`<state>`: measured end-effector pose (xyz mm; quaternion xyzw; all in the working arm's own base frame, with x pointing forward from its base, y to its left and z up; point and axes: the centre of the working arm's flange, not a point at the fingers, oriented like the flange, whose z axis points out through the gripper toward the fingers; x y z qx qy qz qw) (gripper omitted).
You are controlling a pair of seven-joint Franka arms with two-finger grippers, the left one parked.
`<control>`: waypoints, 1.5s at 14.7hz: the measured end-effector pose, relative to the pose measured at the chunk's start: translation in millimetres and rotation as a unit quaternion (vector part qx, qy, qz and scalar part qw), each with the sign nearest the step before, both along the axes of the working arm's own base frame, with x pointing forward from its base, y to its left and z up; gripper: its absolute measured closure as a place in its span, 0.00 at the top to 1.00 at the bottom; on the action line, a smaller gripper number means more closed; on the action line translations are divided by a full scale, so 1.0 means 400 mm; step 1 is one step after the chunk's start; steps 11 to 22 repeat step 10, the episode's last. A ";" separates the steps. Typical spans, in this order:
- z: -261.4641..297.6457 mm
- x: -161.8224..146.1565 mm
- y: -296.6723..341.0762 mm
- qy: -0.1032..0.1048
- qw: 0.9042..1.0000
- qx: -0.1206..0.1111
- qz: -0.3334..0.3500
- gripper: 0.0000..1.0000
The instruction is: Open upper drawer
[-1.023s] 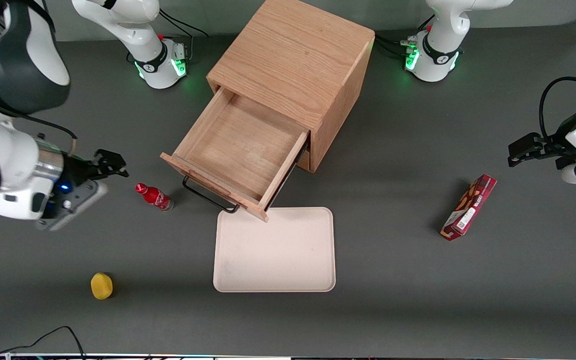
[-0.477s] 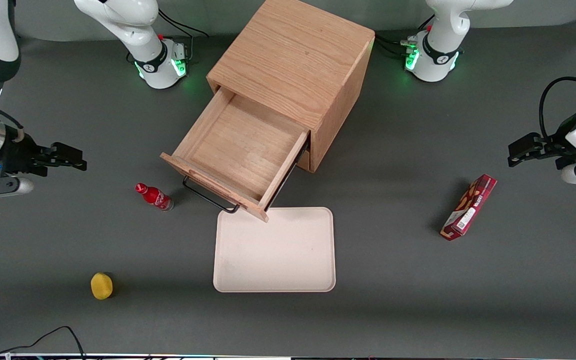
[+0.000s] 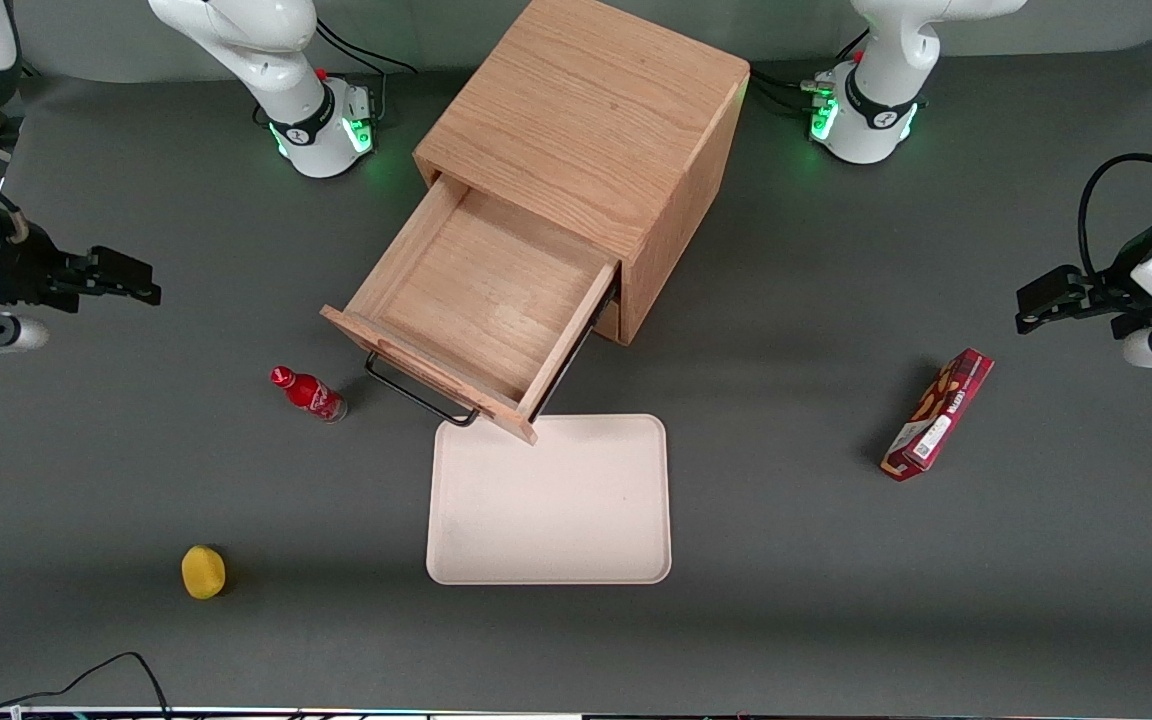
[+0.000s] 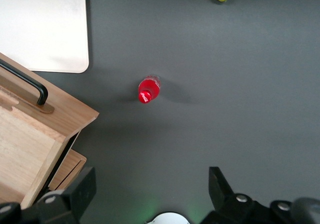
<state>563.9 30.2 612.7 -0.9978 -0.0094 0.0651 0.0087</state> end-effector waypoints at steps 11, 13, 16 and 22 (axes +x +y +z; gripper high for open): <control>-0.006 -0.011 0.108 0.002 1.000 0.006 -0.014 1.00; -0.006 -0.011 0.108 0.002 1.000 0.006 -0.014 1.00; -0.006 -0.011 0.108 0.002 1.000 0.006 -0.014 1.00; -0.006 -0.011 0.108 0.002 1.000 0.006 -0.014 1.00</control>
